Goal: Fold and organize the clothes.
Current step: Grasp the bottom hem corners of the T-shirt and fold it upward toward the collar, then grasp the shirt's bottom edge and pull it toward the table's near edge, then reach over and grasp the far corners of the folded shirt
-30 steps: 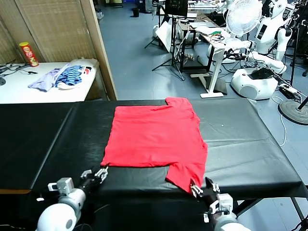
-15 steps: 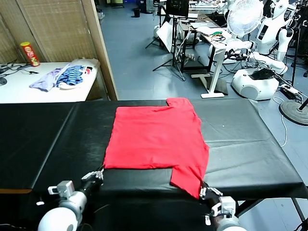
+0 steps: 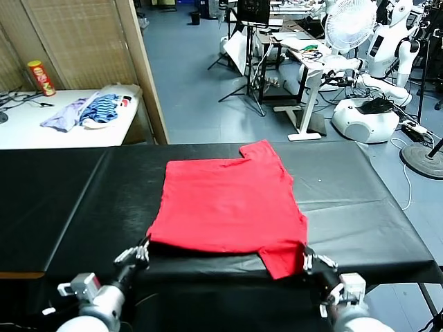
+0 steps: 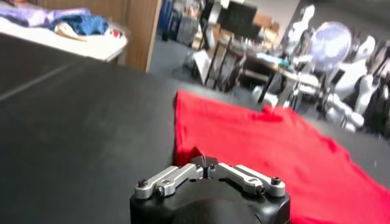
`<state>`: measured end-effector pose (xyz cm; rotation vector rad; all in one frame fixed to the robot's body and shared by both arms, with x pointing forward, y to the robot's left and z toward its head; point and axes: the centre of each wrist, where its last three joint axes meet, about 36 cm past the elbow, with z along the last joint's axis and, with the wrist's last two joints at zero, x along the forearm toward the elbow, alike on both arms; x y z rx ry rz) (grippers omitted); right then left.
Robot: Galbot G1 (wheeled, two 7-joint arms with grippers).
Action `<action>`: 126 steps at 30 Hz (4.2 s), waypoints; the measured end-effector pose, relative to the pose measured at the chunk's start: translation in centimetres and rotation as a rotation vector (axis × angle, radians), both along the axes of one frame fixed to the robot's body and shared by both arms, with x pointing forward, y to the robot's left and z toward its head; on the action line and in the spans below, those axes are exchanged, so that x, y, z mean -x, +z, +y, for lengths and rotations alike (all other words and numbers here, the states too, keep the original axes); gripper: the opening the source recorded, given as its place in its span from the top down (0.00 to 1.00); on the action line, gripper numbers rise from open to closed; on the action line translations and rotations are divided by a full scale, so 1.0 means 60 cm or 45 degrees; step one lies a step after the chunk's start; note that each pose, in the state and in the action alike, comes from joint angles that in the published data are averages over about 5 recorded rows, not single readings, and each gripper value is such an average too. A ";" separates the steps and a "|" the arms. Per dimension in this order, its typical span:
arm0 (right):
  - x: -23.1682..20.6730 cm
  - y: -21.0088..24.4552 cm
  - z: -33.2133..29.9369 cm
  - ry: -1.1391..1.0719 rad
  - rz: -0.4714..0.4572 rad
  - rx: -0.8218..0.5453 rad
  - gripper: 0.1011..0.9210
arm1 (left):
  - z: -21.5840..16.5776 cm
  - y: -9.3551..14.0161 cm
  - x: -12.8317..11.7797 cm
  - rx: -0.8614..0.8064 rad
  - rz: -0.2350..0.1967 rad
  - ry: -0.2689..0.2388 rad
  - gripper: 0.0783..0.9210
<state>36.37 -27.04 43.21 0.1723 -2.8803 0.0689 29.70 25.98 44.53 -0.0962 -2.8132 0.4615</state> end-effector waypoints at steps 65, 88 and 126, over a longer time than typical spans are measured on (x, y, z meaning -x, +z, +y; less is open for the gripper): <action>0.039 -0.040 -0.004 0.108 0.210 -0.003 0.97 | 0.015 -0.088 -0.053 -0.264 0.111 0.043 0.94; 0.110 0.010 0.007 0.162 0.292 -0.024 0.19 | 0.040 -0.032 0.070 -0.410 0.226 0.117 0.36; -0.505 0.001 0.125 0.103 0.340 -0.047 0.15 | 0.139 0.023 -0.473 -0.257 0.420 -0.068 0.15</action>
